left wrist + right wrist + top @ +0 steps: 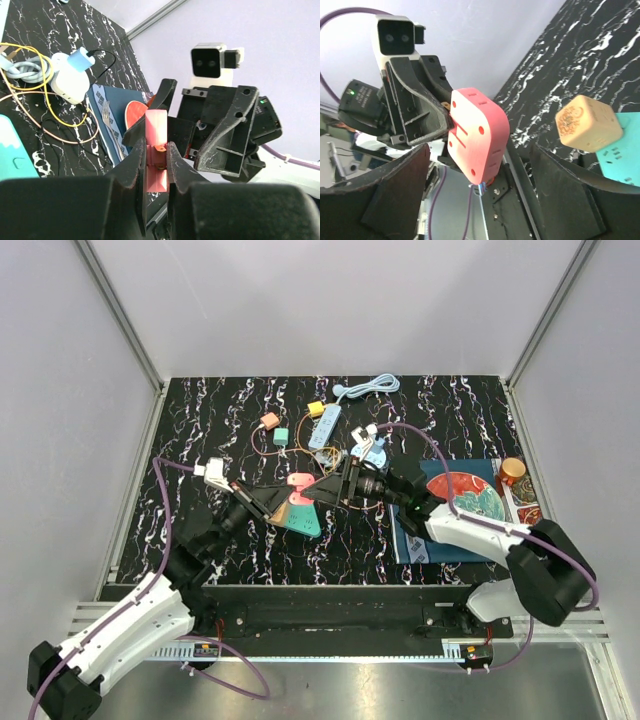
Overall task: Insert the plug
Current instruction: Adjust the plug.
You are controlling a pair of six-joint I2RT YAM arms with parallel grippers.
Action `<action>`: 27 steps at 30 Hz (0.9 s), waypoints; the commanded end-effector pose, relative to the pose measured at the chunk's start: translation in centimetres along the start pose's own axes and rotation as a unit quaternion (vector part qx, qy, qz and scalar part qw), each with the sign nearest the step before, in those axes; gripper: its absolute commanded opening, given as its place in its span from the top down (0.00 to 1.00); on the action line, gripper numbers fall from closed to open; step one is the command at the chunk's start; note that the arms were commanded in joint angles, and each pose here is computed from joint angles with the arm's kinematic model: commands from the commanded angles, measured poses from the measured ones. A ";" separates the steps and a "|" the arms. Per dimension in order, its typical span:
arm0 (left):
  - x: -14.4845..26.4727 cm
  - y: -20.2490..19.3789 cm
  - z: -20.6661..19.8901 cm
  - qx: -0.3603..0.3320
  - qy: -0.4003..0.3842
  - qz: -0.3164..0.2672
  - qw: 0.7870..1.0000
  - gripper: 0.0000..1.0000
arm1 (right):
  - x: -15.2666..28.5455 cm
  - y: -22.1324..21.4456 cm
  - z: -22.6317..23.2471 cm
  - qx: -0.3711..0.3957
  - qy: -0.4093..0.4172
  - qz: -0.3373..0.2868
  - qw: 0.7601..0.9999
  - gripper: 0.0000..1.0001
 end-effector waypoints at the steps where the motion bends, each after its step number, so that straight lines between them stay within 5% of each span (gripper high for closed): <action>1: -0.1 1.4 -3.0 0.024 -0.069 -0.028 0.997 1.00 | -0.4 1.4 3.7 -0.006 0.106 -0.016 0.994 0.16; 9: -0.2 1.2 -3.0 0.022 -0.076 -0.023 0.997 1.00 | -0.5 1.6 3.7 -0.004 0.118 -0.018 0.993 0.55; 10: -0.2 1.1 -3.0 0.021 -0.075 -0.021 0.997 1.00 | -0.5 1.6 3.7 -0.004 0.118 -0.017 0.993 0.71; 12: -0.2 1.0 -3.0 0.022 -0.076 -0.019 0.997 0.99 | -0.3 1.7 3.7 -0.005 0.119 -0.022 0.993 0.84; 14: -0.2 0.9 -3.0 0.023 -0.080 -0.016 0.996 0.84 | -0.2 1.8 3.7 -0.006 0.120 -0.022 0.993 0.96; 16: -0.1 0.8 -3.0 0.023 -0.084 -0.015 0.996 0.68 | -0.1 2.0 3.9 -0.005 0.122 -0.025 0.992 0.99; 20: 0.1 0.4 -3.2 0.029 -0.101 -0.009 0.994 0.56 | 0.1 2.3 4.0 -0.004 0.123 -0.031 0.992 1.00; 27: 0.3 -1.2 -3.2 0.045 -0.128 0.027 0.990 0.57 | 0.2 2.6 4.1 -0.004 0.123 -0.037 0.992 1.00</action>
Point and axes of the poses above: each gripper's point midway between its finger pads, its own x axis back along the fingers, its own z axis along the line the jaws close on, y = z × x, the point moved 2 cm from there along x, back along the fingers, and after that the axes turned 2 degrees about x, right-handed, at the moved point
